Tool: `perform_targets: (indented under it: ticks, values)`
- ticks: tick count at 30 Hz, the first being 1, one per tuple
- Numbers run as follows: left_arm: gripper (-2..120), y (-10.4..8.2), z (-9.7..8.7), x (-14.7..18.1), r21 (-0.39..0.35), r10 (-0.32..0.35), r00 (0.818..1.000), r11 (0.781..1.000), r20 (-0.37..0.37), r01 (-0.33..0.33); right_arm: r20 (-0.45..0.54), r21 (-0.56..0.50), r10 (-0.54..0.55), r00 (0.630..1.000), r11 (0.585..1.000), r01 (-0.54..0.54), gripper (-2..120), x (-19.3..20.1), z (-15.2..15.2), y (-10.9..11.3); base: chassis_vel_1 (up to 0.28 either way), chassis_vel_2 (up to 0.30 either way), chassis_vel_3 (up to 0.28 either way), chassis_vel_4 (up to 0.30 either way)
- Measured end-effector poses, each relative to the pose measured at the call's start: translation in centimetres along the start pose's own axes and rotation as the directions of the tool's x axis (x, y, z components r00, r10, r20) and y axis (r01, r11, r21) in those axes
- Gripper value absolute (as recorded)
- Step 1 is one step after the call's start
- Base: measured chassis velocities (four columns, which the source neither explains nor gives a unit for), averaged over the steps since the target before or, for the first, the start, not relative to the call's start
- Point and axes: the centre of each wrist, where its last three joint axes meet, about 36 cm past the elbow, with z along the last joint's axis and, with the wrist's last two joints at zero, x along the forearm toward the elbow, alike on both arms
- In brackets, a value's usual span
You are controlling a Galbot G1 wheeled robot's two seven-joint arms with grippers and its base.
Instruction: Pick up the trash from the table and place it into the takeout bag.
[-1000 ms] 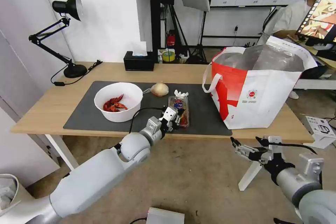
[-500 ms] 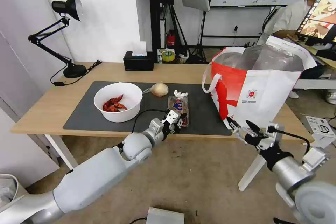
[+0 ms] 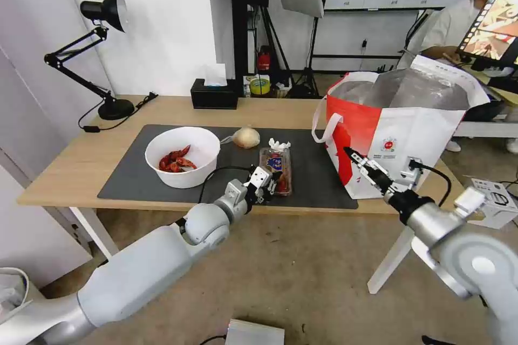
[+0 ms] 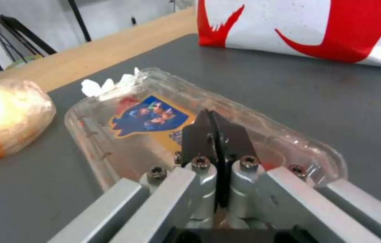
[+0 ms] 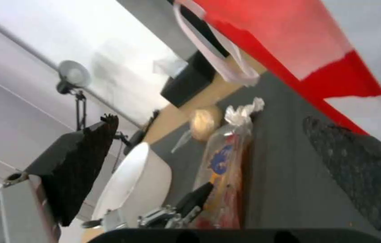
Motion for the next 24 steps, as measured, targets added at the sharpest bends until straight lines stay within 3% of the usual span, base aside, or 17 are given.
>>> perform_targets:
  ticks: [7, 24]
  values:
    - [0, 0.7, 0.1, 0.5, 0.006, -0.018, 1.0, 1.0, -0.001, 0.018, -0.064, -0.014, 0.036, 0.997, 0.999, -0.036, 100, -3.7, -0.1, -0.4, 0.0, 0.0, 0.0, 0.0]
    - [0, 0.3, 0.3, 1.0, 0.019, -0.032, 0.999, 0.999, 0.006, 0.032, -0.229, 0.008, 0.104, 0.968, 0.994, -0.105, 100, -12.2, 1.2, 0.6, 0.0, 0.0, 0.0, 0.0]
